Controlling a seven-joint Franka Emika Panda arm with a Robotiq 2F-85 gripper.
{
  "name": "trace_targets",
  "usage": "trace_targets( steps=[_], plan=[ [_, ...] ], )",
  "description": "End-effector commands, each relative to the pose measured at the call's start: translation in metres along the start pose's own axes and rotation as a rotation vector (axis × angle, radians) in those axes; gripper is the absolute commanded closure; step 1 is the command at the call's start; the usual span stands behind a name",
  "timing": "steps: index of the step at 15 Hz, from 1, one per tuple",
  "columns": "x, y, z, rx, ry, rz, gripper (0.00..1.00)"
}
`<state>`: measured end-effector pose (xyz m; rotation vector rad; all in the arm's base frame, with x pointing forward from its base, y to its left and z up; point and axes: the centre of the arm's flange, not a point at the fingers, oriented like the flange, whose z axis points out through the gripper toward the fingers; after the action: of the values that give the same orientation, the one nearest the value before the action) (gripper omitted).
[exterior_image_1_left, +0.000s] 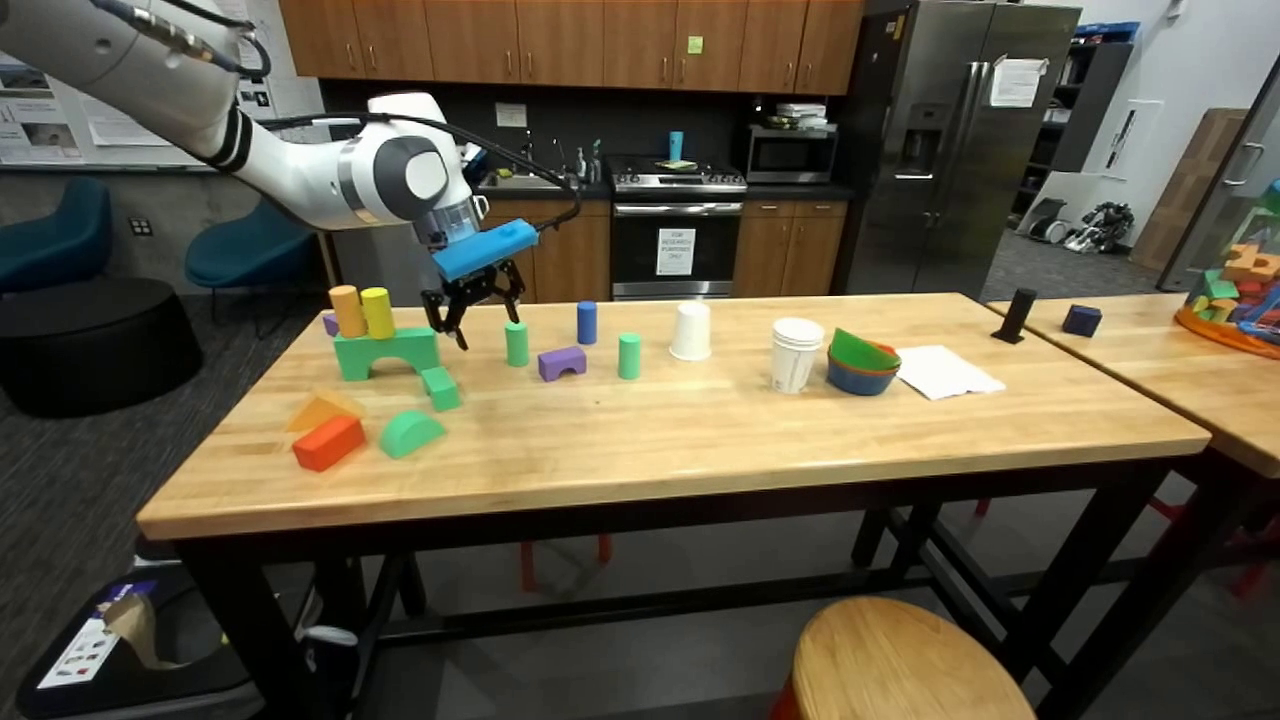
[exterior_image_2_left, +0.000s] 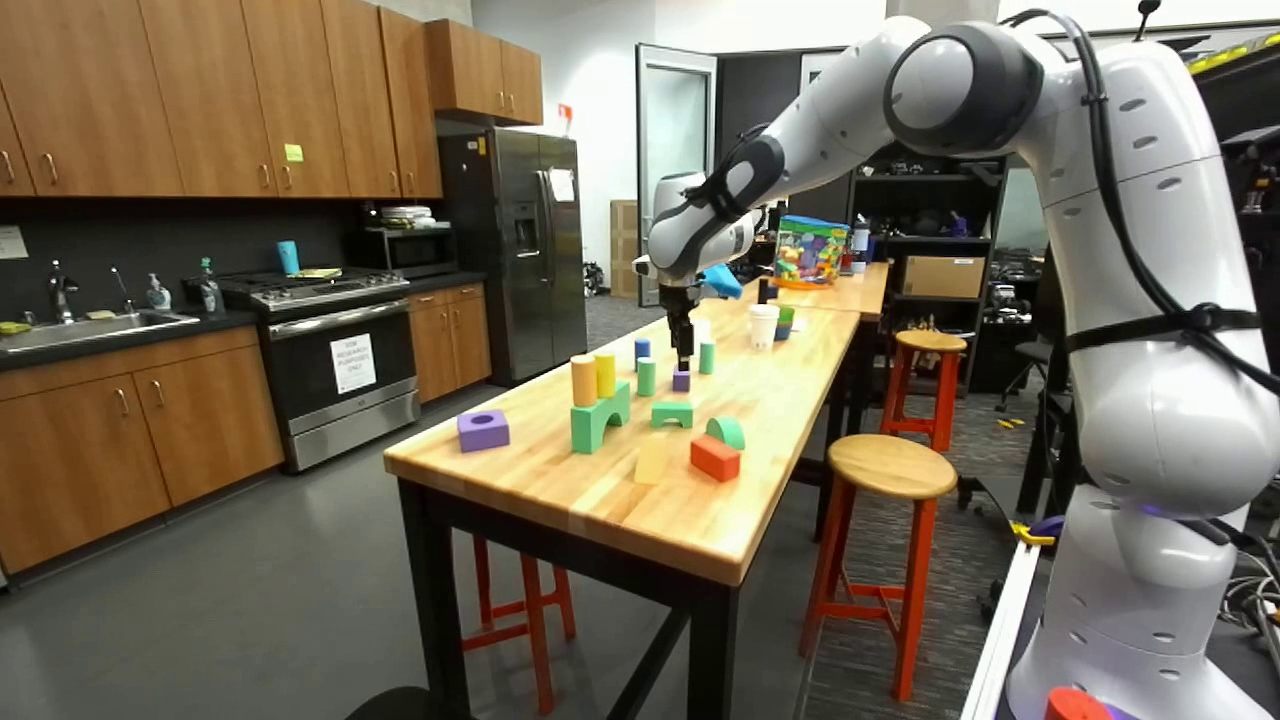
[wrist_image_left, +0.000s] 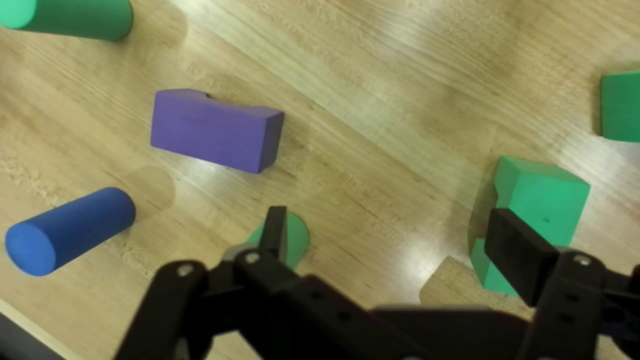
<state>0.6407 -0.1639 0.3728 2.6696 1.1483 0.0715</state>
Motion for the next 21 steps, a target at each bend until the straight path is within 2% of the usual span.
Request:
trace_targets(
  steps=[1, 5, 9, 14, 18, 21],
  plan=[
    [0.012, 0.009, 0.014, 0.001, 0.004, 0.0, 0.0],
    [0.027, 0.011, 0.018, -0.008, 0.017, -0.014, 0.0],
    [0.037, 0.017, 0.007, -0.06, 0.042, -0.023, 0.0],
    [0.04, 0.039, -0.017, -0.023, 0.057, 0.047, 0.0],
    [0.039, 0.047, -0.028, 0.082, -0.014, 0.09, 0.0],
    [0.042, 0.049, -0.038, 0.105, -0.015, 0.103, 0.0]
  ],
)
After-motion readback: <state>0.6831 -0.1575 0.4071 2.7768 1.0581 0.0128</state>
